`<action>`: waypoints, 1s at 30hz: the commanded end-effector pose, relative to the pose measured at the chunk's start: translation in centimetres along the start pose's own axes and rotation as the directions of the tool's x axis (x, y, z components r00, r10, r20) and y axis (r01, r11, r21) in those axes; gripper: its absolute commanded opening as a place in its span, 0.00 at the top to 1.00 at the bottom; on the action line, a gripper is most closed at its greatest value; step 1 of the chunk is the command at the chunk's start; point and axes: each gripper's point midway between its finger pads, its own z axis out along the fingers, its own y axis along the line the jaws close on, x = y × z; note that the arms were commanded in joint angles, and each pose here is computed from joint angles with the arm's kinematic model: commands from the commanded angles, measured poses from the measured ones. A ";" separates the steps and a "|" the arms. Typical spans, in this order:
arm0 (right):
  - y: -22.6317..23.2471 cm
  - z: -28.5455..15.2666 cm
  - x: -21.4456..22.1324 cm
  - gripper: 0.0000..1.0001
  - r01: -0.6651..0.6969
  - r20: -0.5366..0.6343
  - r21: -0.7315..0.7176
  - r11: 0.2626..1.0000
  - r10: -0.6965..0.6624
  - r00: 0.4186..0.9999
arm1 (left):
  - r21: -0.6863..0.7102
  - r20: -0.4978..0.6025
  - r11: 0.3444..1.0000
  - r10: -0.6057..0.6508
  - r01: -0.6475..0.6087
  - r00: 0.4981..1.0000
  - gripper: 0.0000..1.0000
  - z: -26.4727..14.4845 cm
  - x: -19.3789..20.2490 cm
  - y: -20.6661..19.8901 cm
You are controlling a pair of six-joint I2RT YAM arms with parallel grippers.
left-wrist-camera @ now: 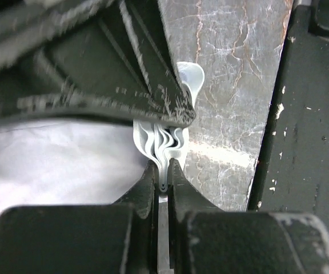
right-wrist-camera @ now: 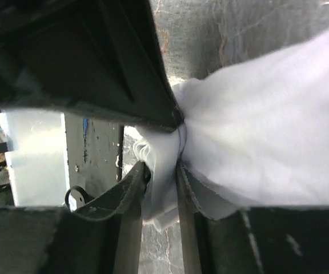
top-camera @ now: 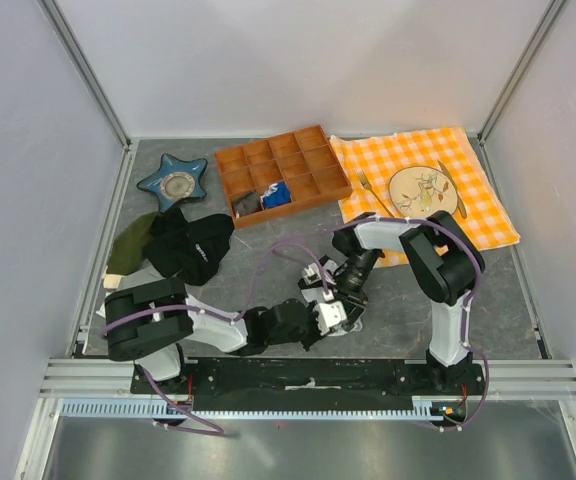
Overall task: Roll the underwear
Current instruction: Roll the underwear to the center of the board.
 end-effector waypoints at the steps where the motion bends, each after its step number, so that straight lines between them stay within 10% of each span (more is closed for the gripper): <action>1: -0.4 -3.5 -2.7 0.62 0.147 0.097 0.133 0.980 -0.160 0.982 | 0.140 -0.042 0.955 -0.259 0.263 0.965 0.98 -1.1 2.2 -1.2; 7: 0.0 -6.7 -3.3 0.50 0.199 0.133 0.250 0.948 -0.237 0.962 | 0.199 -0.149 0.855 -0.457 0.479 0.877 0.98 -1.3 4.1 -1.3; 16: 1.3 -11.4 -5.0 0.48 0.386 0.068 0.482 0.786 -0.473 0.878 | 0.171 -0.311 0.572 -0.741 0.802 0.595 0.98 -1.1 5.4 -0.5; 30: 1.7 -4.2 -3.3 0.41 0.739 -0.224 0.441 0.509 -0.735 0.640 | 0.008 -0.336 0.331 -0.888 0.944 0.314 0.98 -0.7 6.5 2.6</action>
